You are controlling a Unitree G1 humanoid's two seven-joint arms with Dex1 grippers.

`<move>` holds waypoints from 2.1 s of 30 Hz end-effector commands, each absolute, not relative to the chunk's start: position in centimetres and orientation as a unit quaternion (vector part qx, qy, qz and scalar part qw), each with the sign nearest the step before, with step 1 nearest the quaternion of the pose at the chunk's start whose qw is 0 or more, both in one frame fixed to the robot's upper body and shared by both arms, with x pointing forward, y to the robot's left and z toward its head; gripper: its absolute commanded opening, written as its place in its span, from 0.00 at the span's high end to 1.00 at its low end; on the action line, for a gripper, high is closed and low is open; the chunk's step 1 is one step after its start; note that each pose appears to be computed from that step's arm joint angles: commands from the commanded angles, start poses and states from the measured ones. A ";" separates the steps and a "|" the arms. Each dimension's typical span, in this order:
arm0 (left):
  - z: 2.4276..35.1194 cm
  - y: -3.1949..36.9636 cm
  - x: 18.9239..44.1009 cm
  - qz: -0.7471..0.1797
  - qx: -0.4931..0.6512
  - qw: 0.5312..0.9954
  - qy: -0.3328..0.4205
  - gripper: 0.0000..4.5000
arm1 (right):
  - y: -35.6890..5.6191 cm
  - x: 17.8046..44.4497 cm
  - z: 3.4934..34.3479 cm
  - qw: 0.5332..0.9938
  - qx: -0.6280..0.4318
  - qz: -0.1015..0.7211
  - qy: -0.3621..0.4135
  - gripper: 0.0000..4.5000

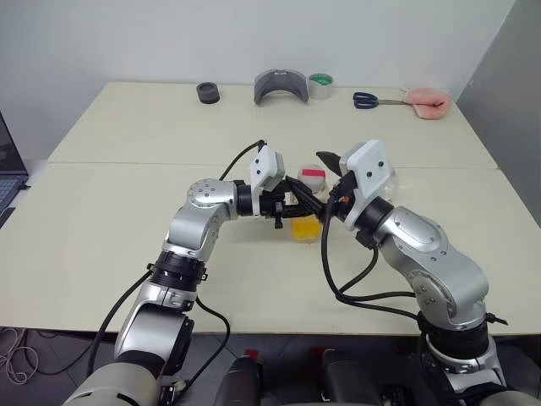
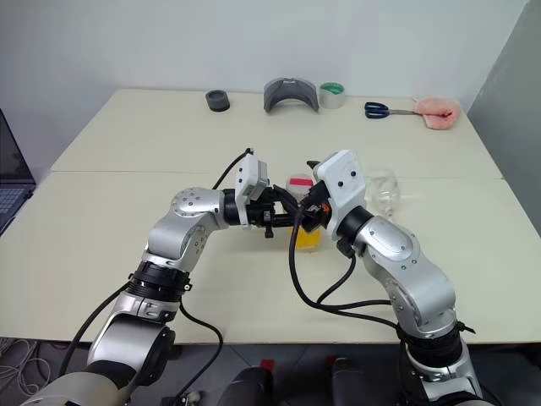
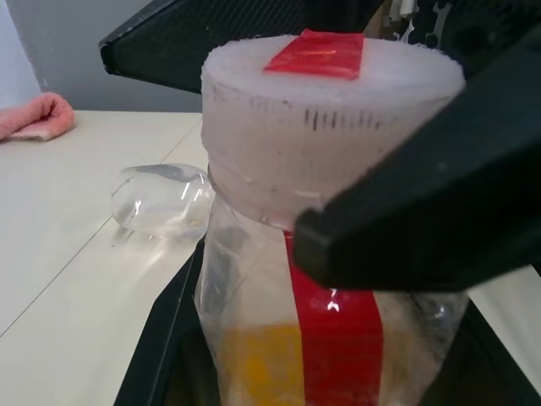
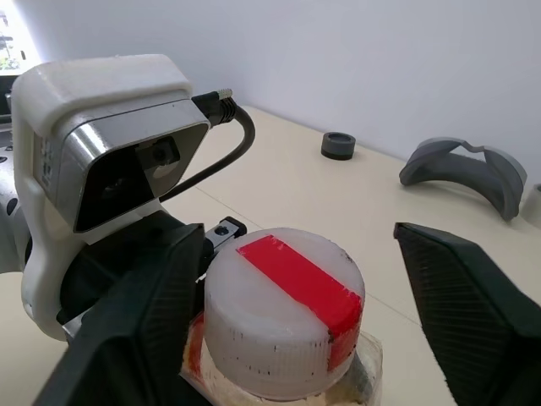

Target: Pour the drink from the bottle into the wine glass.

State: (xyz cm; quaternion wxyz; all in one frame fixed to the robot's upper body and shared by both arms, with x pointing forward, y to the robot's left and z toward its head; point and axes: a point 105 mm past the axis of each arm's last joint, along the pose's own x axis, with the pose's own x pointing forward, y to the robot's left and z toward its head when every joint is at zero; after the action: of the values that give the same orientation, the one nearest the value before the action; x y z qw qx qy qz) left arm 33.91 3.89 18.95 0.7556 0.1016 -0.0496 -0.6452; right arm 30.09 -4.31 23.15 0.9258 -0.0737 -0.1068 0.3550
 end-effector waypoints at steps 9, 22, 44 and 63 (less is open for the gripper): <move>20.2 4.0 33.6 -0.652 0.106 0.747 -0.075 0.60 | -3.1 28.4 23.9 0.880 -0.114 0.440 -0.138 0.57; 20.5 3.5 33.2 -0.674 0.111 0.727 -0.067 0.60 | -5.2 30.7 23.8 0.743 -0.158 0.648 -0.062 0.57; 20.2 3.3 34.8 -0.654 0.096 0.748 -0.058 0.60 | -7.0 27.5 25.1 0.932 -0.105 0.328 -0.116 0.03; 19.8 3.1 35.1 -0.649 0.110 0.750 -0.059 0.60 | -4.5 29.9 24.1 0.959 -0.067 0.258 -0.099 0.03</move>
State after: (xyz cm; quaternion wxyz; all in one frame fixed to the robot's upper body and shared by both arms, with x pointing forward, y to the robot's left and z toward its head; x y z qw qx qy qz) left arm 35.25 3.52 18.15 0.7567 0.0974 -0.0277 -0.6459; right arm 30.05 -4.35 23.47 0.9576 -0.0692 -0.0828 0.2670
